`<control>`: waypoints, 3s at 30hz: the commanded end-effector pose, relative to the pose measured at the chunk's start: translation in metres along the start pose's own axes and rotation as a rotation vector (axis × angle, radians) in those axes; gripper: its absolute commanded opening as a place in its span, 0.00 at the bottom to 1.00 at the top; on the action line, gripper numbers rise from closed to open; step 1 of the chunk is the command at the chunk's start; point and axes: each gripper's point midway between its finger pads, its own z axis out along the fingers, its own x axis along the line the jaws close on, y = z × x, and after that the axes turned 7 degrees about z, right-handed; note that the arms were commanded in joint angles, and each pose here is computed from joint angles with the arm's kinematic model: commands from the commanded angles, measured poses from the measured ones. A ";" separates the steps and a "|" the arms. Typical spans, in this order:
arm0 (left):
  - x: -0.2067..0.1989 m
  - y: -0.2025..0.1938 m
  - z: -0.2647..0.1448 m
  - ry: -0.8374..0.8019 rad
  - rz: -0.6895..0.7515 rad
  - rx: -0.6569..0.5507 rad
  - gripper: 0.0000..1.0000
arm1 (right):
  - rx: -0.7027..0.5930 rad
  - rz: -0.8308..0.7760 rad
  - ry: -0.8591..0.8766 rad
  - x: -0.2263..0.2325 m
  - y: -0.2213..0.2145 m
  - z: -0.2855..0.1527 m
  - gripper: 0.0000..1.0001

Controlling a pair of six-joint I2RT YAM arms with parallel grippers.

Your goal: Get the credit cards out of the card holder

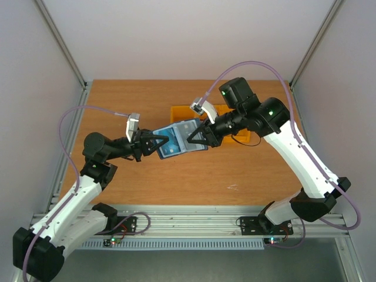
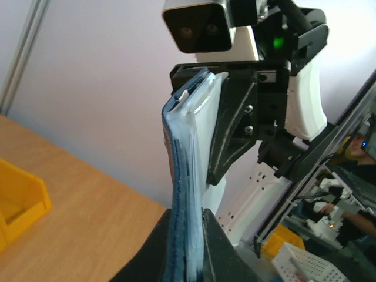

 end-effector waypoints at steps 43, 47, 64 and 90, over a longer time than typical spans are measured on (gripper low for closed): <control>-0.022 0.005 -0.003 -0.068 0.171 -0.017 0.00 | -0.152 -0.079 -0.081 0.010 0.001 0.016 0.26; -0.022 0.006 -0.003 -0.069 0.175 -0.015 0.00 | -0.151 -0.065 -0.051 0.010 0.008 0.026 0.26; -0.016 0.006 -0.002 -0.048 0.170 -0.027 0.00 | -0.163 -0.054 0.044 0.011 0.025 0.054 0.14; -0.018 0.005 -0.004 -0.046 0.134 -0.041 0.00 | -0.170 -0.071 0.233 0.037 0.025 0.056 0.08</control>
